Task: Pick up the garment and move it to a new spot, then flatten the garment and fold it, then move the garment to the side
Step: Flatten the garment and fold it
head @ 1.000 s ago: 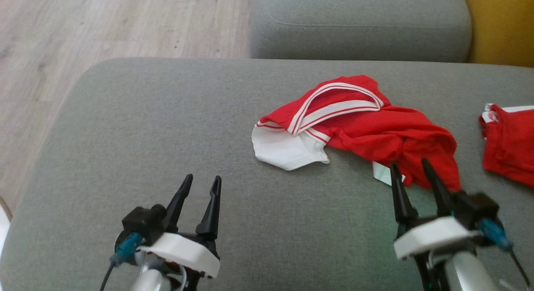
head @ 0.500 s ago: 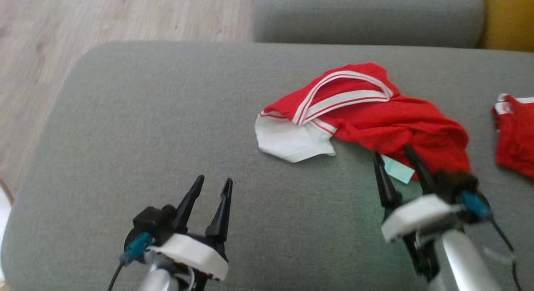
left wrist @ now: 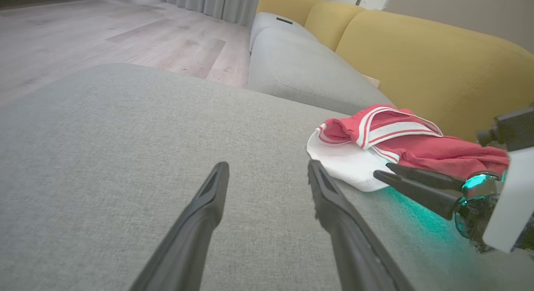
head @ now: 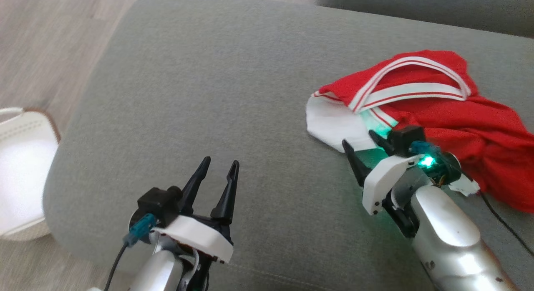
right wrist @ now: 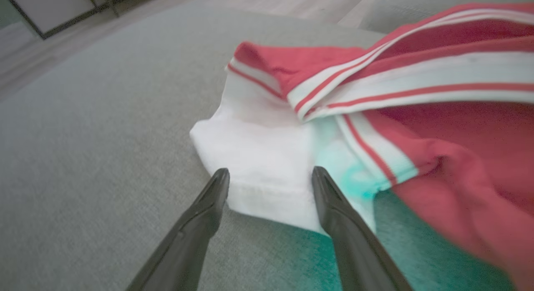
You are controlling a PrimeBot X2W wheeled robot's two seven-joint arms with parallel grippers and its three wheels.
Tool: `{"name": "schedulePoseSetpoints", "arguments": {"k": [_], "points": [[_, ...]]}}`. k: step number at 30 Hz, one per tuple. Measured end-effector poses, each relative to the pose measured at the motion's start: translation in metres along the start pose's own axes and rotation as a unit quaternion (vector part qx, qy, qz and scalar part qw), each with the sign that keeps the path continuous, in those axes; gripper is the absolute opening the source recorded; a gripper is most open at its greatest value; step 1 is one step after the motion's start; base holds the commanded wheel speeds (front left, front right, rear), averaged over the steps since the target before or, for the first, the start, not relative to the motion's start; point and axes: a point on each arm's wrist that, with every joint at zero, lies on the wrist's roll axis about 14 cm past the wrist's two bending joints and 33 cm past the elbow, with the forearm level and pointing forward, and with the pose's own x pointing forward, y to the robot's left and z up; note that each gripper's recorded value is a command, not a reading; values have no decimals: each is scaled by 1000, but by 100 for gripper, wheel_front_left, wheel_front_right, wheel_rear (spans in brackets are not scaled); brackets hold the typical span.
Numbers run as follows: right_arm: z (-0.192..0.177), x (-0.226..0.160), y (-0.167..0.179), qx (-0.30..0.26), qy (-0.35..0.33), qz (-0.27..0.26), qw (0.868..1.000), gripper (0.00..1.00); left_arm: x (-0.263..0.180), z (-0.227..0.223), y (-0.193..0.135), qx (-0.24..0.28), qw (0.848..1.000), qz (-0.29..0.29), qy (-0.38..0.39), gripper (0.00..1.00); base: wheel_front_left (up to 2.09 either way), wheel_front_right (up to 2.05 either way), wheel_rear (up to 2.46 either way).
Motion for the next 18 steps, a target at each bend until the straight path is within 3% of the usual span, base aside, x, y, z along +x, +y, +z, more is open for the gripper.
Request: {"name": "schedulePoseSetpoints", "arguments": {"k": [8,9,10,13,18], "points": [[-22,21,9,-57,62,32,996,100,-5,1,13,-4,1000,24,0,100,0,0,0],[-21,23,6,-58,60,30,996,35,-5,1,13,-4,1000,25,0,100,0,0,0],[-18,24,5,-57,56,28,996,0,-4,2,13,-3,1000,25,-1,100,0,0,0],[-21,24,14,-46,55,38,997,0,-3,5,13,-1,1000,24,-5,100,0,0,0],[-9,20,57,-24,24,89,995,0,-2,7,10,-1,1000,18,-9,100,0,0,0]]}}
